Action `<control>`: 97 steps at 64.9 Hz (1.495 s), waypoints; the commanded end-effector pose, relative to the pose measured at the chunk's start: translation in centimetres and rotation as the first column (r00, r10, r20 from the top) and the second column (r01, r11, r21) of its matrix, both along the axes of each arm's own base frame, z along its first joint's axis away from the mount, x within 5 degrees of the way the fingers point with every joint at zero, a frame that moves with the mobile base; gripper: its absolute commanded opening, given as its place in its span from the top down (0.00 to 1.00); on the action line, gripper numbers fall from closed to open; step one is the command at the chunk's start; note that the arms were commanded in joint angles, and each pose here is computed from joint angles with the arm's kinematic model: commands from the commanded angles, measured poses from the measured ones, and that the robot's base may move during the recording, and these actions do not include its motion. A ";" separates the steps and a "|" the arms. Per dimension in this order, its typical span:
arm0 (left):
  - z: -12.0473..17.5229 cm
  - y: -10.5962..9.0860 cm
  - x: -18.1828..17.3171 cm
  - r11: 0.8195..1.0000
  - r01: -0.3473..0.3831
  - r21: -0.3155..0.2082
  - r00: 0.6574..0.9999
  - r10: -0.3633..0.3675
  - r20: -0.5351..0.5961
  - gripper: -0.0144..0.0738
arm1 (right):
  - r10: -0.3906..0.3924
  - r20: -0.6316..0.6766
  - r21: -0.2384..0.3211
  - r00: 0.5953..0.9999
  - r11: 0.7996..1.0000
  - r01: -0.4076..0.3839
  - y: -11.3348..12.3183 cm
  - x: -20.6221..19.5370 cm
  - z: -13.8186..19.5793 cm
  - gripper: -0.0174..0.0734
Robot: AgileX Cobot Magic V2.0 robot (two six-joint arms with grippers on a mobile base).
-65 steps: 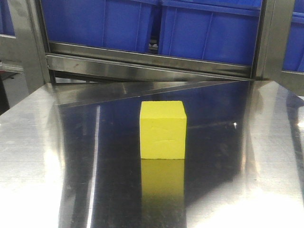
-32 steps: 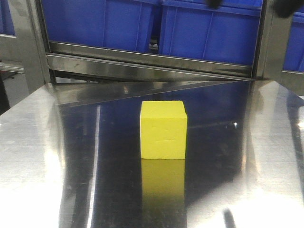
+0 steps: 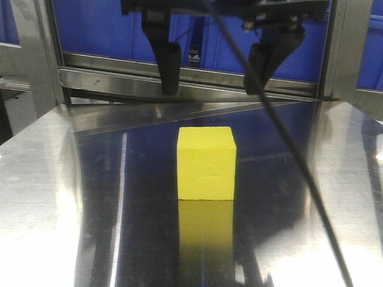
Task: Place yellow foam block on left shelf second layer
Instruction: 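Lower the open right gripper around the yellow foam cube and close, then lift the yellow foam cube off the table with the right gripper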
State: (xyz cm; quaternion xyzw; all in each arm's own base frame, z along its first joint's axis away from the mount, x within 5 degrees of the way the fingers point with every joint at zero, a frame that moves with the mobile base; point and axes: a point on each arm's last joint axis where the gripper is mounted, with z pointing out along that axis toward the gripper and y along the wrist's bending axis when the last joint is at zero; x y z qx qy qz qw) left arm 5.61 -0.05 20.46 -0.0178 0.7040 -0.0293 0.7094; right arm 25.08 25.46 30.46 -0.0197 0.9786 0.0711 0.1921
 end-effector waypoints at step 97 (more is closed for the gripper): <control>-0.1 -0.1 0.1 1.000 0.014 -0.007 0.998 -0.014 0.053 0.68 | 0.046 0.190 0.009 0.981 0.999 -0.049 -5.4 3.2 0.0 0.61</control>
